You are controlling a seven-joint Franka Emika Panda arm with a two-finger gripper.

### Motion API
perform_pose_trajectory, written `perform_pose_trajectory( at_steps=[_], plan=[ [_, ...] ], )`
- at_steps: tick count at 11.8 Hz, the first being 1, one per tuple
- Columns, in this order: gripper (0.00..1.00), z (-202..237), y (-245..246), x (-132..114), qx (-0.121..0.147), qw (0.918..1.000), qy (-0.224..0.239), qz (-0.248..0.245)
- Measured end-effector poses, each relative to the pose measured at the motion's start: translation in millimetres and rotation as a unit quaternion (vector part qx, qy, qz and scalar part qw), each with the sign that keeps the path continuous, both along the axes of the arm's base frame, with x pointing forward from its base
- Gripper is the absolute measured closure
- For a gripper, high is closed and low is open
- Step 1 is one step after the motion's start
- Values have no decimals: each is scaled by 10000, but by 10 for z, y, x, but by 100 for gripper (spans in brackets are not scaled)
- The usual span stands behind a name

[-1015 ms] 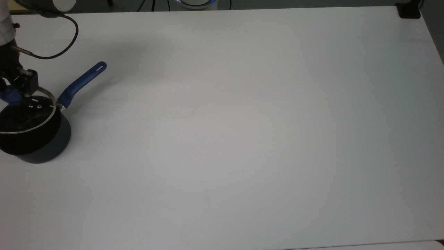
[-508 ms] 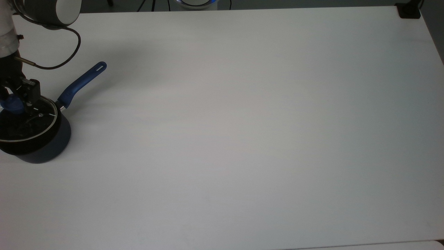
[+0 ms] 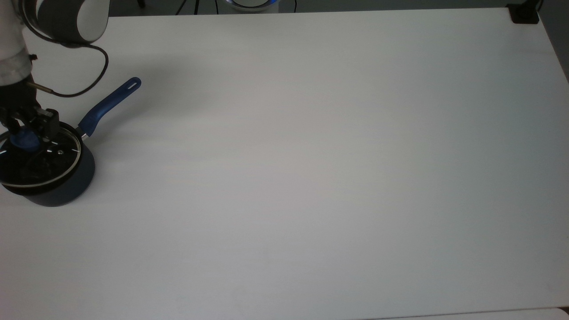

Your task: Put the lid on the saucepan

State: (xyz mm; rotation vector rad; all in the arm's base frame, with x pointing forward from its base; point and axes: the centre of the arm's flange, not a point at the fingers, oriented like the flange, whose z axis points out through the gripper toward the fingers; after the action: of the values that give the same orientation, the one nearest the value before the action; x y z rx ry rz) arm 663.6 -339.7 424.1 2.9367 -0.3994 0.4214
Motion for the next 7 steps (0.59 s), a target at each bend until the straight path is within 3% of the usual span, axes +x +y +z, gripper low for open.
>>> perform_pose_trajectory(
  at_steps=[1, 4, 7],
  plan=[
    [21, -27, 9, 21, -13, 10000, -34, 15],
    [0, -17, 55, 58, -30, 9999, -95, 60],
    [0, 269, 401, 175, -30, 9996, -248, 152]
  ],
)
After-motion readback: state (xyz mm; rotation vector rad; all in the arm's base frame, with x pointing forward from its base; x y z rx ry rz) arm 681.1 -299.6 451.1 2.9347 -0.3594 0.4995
